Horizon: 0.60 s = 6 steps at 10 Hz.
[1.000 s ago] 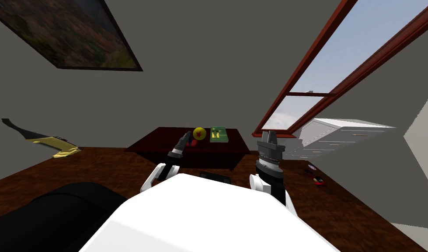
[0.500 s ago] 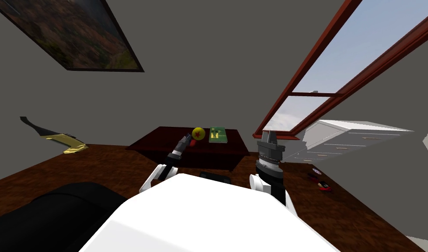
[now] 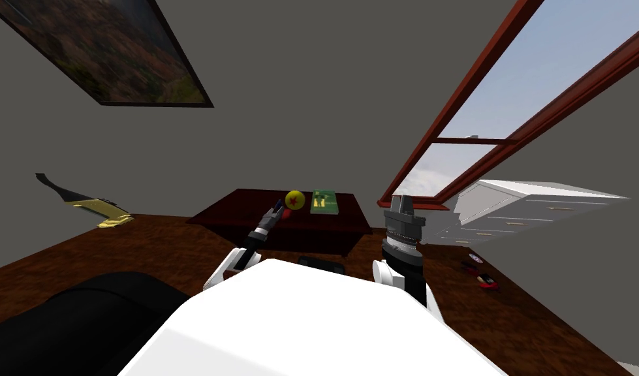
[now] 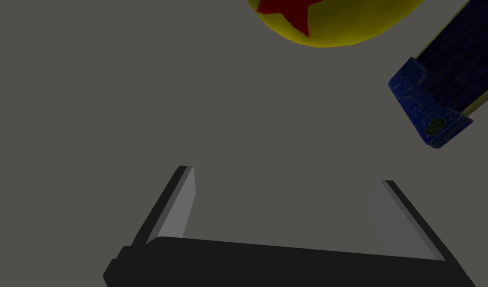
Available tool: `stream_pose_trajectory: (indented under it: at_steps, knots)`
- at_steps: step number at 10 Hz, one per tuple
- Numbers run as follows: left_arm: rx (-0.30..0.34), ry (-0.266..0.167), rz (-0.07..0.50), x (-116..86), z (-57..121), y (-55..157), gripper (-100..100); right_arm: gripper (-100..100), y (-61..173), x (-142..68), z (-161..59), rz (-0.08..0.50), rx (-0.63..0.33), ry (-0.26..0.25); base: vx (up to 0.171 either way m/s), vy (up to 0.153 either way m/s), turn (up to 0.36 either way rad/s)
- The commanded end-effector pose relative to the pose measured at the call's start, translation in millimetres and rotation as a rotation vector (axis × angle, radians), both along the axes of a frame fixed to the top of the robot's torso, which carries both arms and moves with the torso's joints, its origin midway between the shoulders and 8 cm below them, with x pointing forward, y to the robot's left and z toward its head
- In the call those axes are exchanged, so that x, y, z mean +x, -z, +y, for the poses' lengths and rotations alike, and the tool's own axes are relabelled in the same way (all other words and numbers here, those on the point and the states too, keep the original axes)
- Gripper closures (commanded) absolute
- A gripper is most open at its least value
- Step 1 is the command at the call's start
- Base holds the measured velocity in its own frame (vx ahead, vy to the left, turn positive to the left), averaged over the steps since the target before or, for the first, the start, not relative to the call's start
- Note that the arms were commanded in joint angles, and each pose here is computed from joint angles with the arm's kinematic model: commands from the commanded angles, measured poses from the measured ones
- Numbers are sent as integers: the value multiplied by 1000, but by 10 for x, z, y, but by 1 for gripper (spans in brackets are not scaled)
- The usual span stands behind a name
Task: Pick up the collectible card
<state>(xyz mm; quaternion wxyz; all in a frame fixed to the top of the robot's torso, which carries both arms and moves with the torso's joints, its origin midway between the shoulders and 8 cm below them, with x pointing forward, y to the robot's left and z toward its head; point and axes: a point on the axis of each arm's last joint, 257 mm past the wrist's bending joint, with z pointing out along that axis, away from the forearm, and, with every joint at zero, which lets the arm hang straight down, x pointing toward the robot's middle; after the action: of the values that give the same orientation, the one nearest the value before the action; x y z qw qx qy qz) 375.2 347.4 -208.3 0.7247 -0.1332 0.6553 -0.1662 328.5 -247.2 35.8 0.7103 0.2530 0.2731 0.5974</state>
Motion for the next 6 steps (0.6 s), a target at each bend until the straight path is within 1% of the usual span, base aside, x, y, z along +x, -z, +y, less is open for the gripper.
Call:
stream_pose_trajectory:
  at_steps: [1,3,6]
  knots:
    - [67,-24,40,1,140,143,-100,0,0,0,0,0,0,0,26,-26,4]
    - [140,-51,87,-31,294,325,-100,0,0,0,0,0,0,0,27,-18,7]
    - [239,-86,151,-90,510,563,-100,0,0,0,0,0,0,0,5,-8,22]
